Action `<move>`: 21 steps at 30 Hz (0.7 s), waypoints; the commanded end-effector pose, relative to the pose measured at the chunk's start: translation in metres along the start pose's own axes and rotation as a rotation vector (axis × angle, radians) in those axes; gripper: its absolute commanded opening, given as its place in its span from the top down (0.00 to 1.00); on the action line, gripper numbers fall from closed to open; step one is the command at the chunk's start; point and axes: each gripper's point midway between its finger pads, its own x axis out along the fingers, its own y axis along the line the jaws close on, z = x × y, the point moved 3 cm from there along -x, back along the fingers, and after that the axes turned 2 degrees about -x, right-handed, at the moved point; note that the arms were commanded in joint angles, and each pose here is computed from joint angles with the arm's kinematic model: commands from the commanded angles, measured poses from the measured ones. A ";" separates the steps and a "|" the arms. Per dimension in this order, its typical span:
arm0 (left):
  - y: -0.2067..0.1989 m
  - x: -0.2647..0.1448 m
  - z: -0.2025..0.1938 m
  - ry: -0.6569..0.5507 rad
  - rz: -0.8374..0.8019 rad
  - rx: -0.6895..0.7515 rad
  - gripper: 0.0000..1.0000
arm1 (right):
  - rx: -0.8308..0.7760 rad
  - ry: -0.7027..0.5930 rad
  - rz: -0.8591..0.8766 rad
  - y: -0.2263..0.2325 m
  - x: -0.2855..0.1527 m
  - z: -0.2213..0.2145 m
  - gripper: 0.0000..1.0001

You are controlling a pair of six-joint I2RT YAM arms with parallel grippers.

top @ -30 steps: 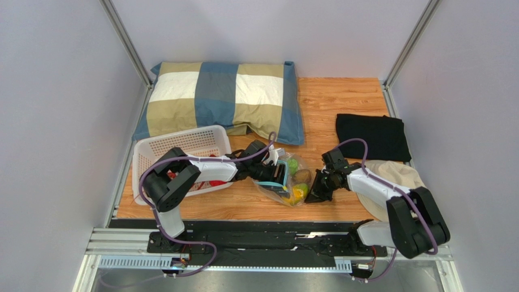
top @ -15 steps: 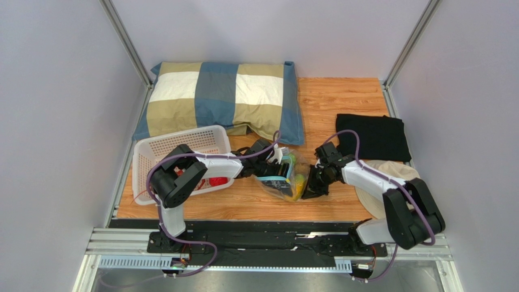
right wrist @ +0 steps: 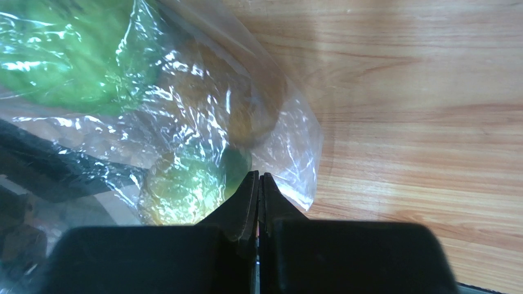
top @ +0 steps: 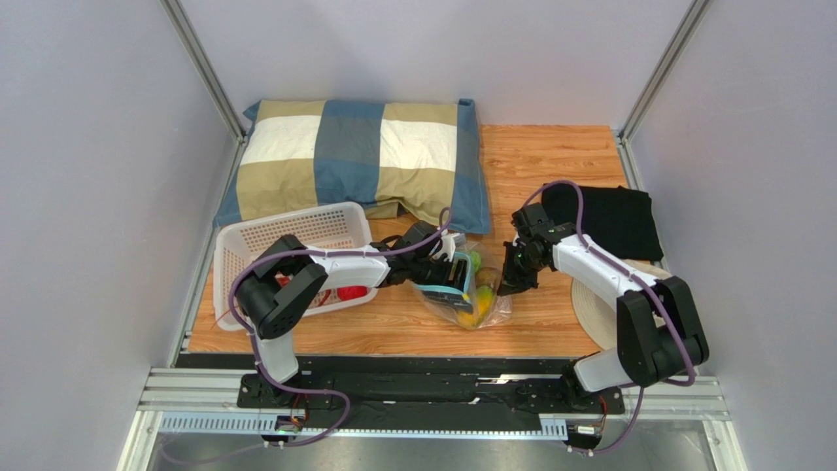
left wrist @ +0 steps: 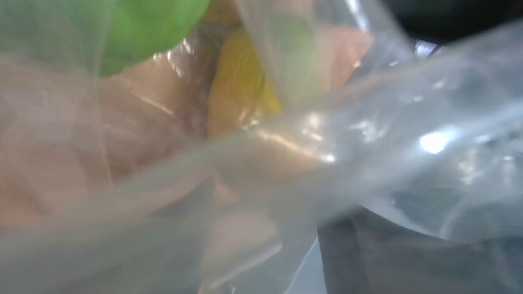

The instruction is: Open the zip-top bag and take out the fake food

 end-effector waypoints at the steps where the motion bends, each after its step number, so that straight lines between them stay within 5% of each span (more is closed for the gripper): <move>1: -0.009 0.008 0.015 -0.013 -0.023 0.066 0.35 | -0.015 0.024 0.101 0.015 0.011 -0.006 1.00; 10: 0.003 0.029 0.002 0.085 -0.046 0.016 0.34 | 0.092 0.084 0.281 0.040 0.031 -0.015 1.00; 21: 0.009 0.038 0.008 0.065 -0.021 -0.003 0.37 | 0.124 0.143 0.385 0.054 0.030 -0.041 1.00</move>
